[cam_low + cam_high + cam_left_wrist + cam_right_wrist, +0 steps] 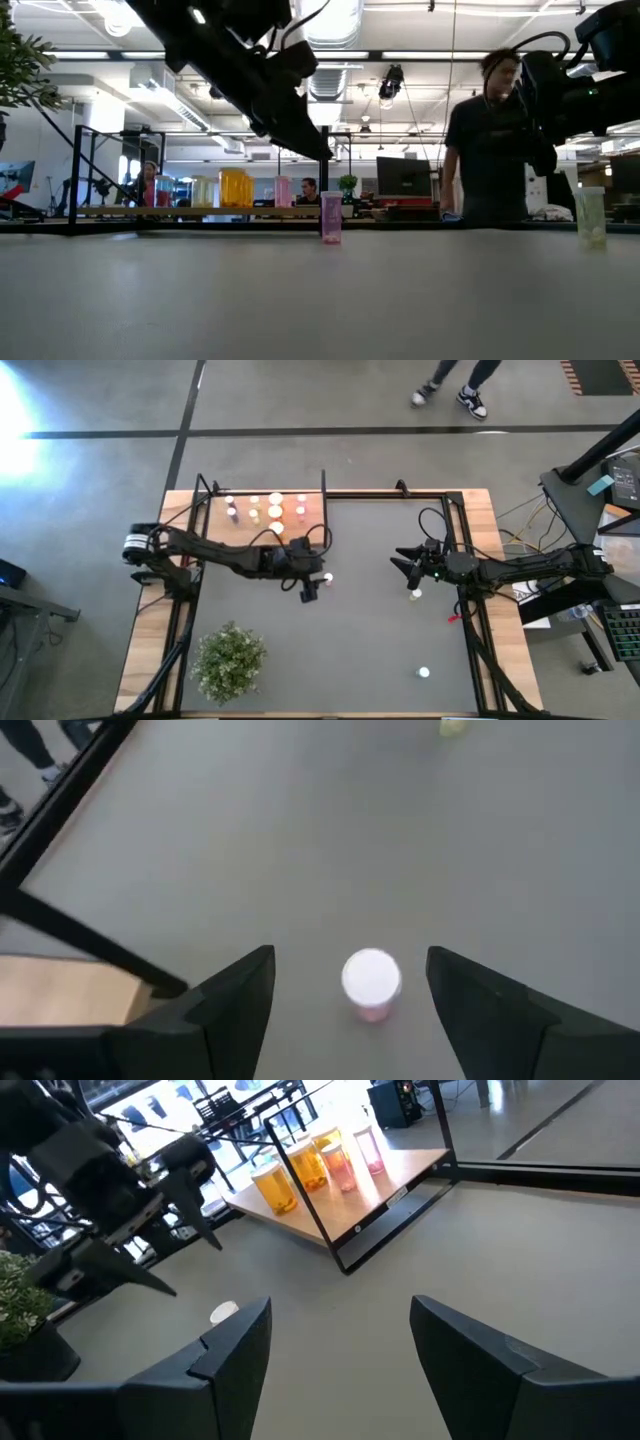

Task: Pick and place medicine bottles onto shelf by color
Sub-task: Put the pink pill bottle on the shelf

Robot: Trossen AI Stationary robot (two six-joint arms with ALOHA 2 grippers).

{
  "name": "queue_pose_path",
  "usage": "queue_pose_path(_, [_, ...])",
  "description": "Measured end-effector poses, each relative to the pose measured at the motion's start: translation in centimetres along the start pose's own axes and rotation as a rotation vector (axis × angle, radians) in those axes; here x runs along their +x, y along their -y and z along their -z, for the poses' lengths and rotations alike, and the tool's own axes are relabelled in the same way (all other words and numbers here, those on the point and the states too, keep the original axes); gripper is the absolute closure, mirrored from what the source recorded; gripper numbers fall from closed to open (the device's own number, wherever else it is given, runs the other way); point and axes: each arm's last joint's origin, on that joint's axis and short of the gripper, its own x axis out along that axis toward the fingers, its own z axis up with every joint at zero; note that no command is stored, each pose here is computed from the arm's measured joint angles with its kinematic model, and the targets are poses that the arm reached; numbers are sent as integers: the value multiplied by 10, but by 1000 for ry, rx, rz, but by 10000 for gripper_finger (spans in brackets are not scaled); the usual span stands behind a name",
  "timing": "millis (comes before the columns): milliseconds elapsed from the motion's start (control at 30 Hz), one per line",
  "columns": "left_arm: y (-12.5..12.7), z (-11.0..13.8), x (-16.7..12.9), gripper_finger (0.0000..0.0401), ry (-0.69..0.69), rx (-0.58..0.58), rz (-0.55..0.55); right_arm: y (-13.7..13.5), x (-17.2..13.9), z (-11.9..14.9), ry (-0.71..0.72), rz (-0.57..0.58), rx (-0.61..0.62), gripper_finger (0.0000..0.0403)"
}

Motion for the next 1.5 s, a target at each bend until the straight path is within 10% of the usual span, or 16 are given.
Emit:
queue_pose_path(867, [11,26,42,159,-31,-10,18,0,0,0,0,0,0,174])
queue_pose_path(1500, [11,26,42,282,-31,-10,22,0,0,0,0,0,0,174])
